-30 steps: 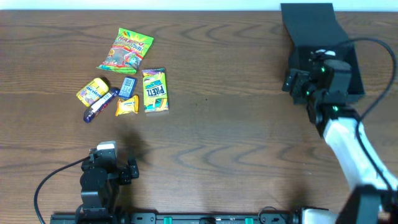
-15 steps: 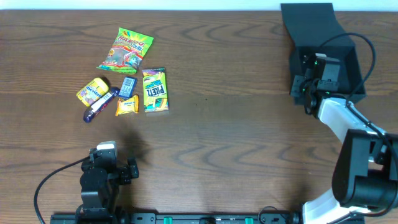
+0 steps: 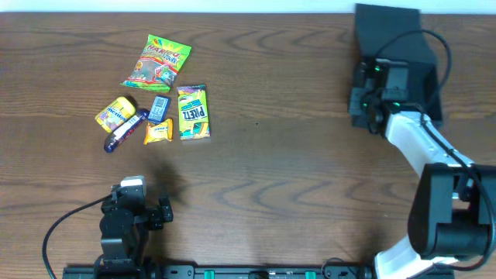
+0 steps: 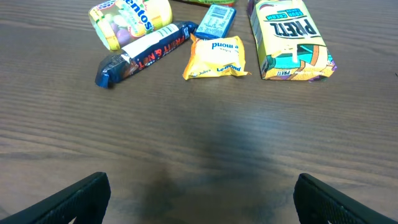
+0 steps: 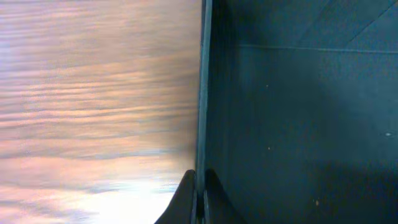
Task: Pack container
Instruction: 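Reach the right gripper to the black box's right edge, then push the black box left toward the snacks with the right gripper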
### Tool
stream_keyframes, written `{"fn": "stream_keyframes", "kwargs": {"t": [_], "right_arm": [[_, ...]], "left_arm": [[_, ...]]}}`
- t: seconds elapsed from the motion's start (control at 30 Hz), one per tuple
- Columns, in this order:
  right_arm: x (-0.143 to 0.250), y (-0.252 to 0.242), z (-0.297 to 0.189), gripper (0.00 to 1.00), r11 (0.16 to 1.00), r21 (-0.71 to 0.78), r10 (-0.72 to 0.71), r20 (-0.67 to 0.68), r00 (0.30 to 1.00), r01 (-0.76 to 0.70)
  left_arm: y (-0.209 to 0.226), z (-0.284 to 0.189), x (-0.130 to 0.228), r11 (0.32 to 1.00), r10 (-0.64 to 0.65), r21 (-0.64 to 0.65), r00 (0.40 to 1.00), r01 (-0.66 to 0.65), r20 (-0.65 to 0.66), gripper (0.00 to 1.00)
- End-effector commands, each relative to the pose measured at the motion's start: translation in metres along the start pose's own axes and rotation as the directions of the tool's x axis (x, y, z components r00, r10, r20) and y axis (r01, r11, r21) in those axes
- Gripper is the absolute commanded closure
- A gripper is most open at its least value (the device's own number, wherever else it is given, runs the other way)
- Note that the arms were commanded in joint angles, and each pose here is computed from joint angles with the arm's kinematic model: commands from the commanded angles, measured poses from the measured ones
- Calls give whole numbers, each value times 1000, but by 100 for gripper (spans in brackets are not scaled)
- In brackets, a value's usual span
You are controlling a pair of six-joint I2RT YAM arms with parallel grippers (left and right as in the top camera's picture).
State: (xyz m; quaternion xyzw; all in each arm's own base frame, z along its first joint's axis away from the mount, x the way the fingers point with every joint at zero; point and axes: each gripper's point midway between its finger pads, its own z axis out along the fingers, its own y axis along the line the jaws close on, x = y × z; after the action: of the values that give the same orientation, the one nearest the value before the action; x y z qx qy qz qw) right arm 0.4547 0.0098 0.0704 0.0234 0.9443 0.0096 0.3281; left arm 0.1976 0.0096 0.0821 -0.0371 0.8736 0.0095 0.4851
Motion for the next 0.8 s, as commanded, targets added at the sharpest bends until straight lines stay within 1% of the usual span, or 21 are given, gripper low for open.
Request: {"fn": "stream_keyframes", "kwargs": {"t": [0.0,0.17,0.33,0.5,0.63,0.77], "right_arm": [[-28,56,-16,99,994,-93,-58,62,996,63],[-26,124,-30,98,986,-161,-40,69,997,50],[-1,197,-48,98,972,-233,-23,52,998,34],[26,251,-71,98,975,-219,47,74,996,-30],[44,281,-89,98,976,-206,91,112,990,-66],[55,297,-98,98,979,-189,111,162,981,-79]], "left_arm": [[4,1,3,1000,5,-24,1000,-5,-4,5],[4,1,3,1000,5,-24,1000,-5,-4,5],[4,1,3,1000,5,-24,1000,-5,-4,5],[4,1,3,1000,5,-24,1000,-5,-4,5],[4,1,3,1000,5,-24,1000,-5,-4,5],[4,1,3,1000,5,-24,1000,-5,-4,5]]}}
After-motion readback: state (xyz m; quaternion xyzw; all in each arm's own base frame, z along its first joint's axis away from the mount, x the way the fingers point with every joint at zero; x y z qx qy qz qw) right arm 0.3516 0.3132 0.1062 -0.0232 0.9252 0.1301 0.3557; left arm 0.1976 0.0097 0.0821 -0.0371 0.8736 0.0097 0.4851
